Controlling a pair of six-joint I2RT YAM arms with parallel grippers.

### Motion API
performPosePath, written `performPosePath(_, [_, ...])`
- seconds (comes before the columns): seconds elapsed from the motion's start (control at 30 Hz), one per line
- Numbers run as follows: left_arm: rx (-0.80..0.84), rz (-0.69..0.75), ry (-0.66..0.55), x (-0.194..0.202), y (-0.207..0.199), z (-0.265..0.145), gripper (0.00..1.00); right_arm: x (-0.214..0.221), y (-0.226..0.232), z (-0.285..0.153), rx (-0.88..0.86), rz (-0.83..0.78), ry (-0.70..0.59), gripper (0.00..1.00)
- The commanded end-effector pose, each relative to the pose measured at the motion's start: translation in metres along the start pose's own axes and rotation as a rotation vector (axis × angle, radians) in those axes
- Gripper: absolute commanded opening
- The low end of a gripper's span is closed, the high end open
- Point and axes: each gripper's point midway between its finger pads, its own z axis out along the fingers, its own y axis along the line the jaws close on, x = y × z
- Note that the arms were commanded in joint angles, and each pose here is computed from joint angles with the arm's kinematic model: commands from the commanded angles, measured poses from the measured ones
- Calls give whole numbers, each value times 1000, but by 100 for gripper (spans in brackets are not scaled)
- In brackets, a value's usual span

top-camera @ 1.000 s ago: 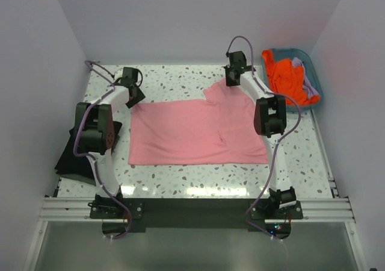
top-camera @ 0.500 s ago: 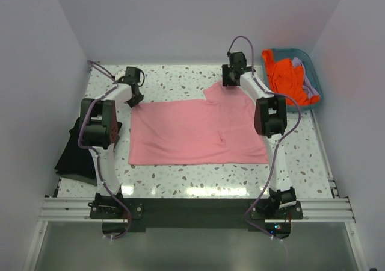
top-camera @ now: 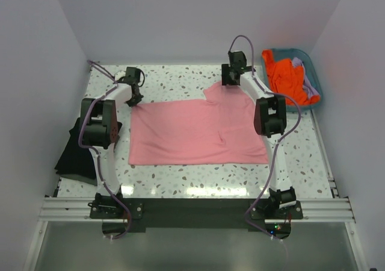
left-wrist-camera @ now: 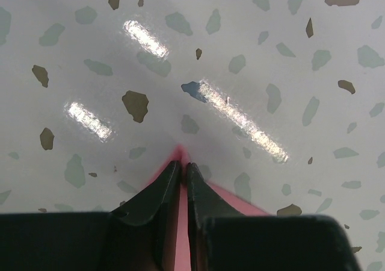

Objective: Fold and stack the t-shirts
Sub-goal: Fold the tshirt

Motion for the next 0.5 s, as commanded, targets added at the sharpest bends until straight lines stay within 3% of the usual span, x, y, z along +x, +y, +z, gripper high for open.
performPosePath(0.0, [-8, 4, -3, -2, -3, 1, 13, -15, -2, 0, 12, -5, -25, 67])
performPosePath(0.23, [22, -6, -3, -3, -6, -4, 10, -11, -2, -1, 22, 40, 2, 64])
performPosePath(0.47, [40, -9, -4, -5, -9, -7, 8, 4, 6, 2, -6, 90, 62, 48])
